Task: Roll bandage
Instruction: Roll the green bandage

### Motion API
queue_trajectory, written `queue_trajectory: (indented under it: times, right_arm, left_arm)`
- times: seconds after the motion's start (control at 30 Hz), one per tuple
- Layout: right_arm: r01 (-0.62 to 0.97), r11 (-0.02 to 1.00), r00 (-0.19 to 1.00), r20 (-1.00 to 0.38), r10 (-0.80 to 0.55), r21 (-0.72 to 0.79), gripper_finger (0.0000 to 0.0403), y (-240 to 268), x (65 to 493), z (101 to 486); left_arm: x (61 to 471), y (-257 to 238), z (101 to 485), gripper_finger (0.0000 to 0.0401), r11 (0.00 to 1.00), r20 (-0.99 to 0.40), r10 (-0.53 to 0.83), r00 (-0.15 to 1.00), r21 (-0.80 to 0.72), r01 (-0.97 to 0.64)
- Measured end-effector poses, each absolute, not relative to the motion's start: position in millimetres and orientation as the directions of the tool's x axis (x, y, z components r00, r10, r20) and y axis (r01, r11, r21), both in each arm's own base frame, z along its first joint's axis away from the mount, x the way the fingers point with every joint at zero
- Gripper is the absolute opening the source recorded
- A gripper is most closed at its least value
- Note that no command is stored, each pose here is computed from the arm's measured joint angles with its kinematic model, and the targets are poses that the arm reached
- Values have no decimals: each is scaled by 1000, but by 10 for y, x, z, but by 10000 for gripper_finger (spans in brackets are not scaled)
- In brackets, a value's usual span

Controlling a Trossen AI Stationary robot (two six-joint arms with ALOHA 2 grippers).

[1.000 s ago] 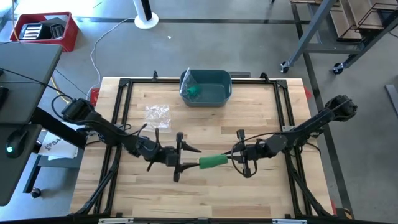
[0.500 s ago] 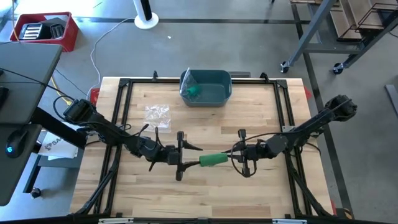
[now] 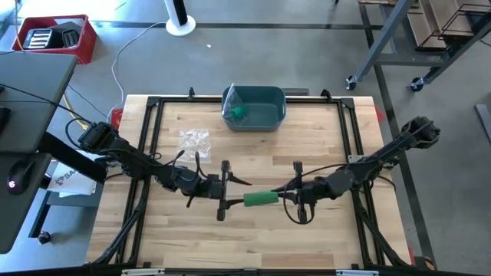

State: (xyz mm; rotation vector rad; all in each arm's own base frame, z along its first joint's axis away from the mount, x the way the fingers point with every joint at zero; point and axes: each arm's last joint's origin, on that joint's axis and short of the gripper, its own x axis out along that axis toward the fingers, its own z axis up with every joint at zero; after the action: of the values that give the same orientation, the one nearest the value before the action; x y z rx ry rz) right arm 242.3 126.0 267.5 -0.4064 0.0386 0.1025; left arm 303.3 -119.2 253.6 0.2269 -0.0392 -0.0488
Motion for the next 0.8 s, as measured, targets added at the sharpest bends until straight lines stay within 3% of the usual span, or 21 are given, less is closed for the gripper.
queue_trajectory:
  times: [0.27, 0.47, 0.6, 0.8]
  right_arm:
    - [-86, 937, 996, -67, 67, -338, 19, 1209, 2453, 2681]
    - [-69, 944, 996, -68, 50, -323, 96, 1178, 2468, 2679]
    - [-8, 929, 994, -105, -33, -369, 145, 1209, 2393, 2666]
    - [41, 940, 976, -189, -111, -338, 172, 1291, 2194, 2636]
  left_arm:
    - [3032, -1196, 2535, 148, 978, 33, -68, 997, 198, 60]
    - [3032, -1197, 2531, 91, 979, 29, -66, 997, 197, 59]
    - [3012, -1184, 2559, 51, 987, 29, -29, 999, 159, 24]
    - [2969, -1178, 2605, 9, 986, 13, -68, 998, 152, 65]
